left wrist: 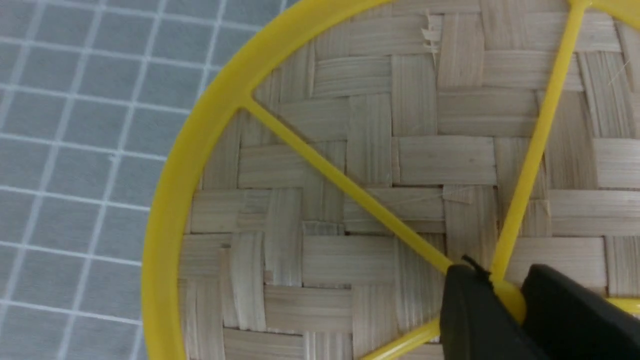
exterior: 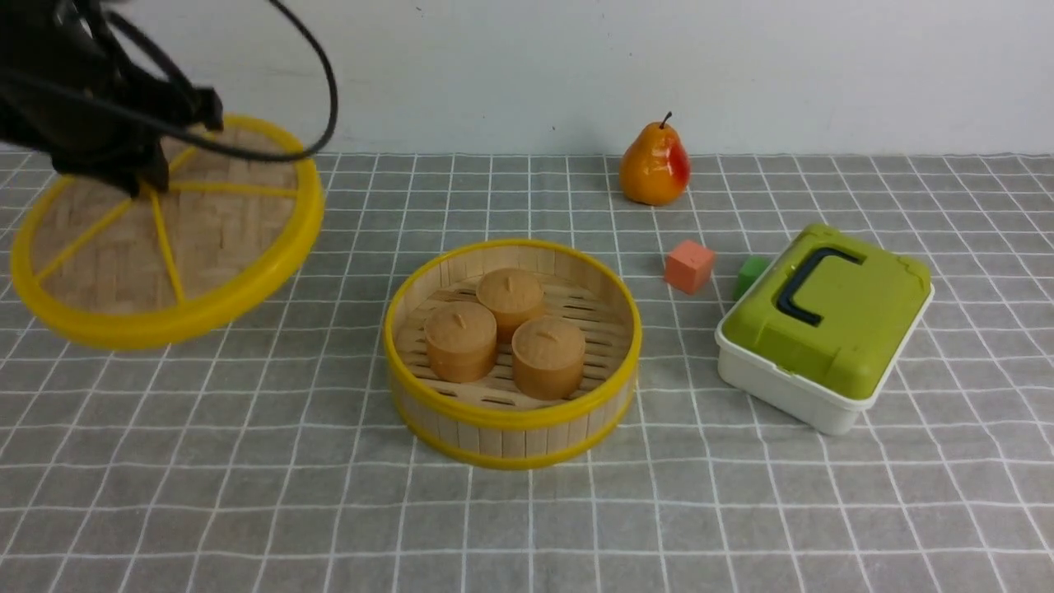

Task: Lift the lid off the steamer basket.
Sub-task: Use the left arm to place the steamer lid on the table

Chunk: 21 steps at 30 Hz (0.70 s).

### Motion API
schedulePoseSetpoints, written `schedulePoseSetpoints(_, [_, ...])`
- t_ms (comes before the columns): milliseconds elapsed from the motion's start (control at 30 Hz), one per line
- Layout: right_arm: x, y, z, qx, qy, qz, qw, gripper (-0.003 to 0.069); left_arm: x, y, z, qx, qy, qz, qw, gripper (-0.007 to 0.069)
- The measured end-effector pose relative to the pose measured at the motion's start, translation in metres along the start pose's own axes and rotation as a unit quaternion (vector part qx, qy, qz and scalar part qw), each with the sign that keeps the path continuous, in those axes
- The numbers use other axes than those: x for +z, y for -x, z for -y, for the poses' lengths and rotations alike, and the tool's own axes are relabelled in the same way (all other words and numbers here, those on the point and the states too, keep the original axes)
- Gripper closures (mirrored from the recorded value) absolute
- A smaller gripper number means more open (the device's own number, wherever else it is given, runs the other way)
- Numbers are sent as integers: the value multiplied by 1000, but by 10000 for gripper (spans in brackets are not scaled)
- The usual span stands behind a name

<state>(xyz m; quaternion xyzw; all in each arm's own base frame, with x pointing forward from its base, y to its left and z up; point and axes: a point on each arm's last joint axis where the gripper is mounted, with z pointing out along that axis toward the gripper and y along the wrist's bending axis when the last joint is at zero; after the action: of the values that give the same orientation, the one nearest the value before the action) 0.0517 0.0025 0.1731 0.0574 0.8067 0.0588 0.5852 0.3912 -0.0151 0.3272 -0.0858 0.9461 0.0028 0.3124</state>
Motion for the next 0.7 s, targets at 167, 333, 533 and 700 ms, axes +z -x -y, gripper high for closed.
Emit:
schedulePoseSetpoints(167, [0, 0, 0, 0, 0, 0, 1000, 418, 55, -32, 1, -33, -9, -17, 999, 517])
schedulePoseSetpoints(333, [0, 0, 0, 0, 0, 0, 1000, 418, 96, -49, -1, -34, 15, -55, 998, 517])
schedulePoseSetpoints(533, [0, 0, 0, 0, 0, 0, 1000, 418, 116, -57, -1, -38, 20, -72, 996, 517])
schedulePoseSetpoints(700, [0, 0, 0, 0, 0, 0, 1000, 418, 114, -56, 0, -40, 17, -67, 997, 496])
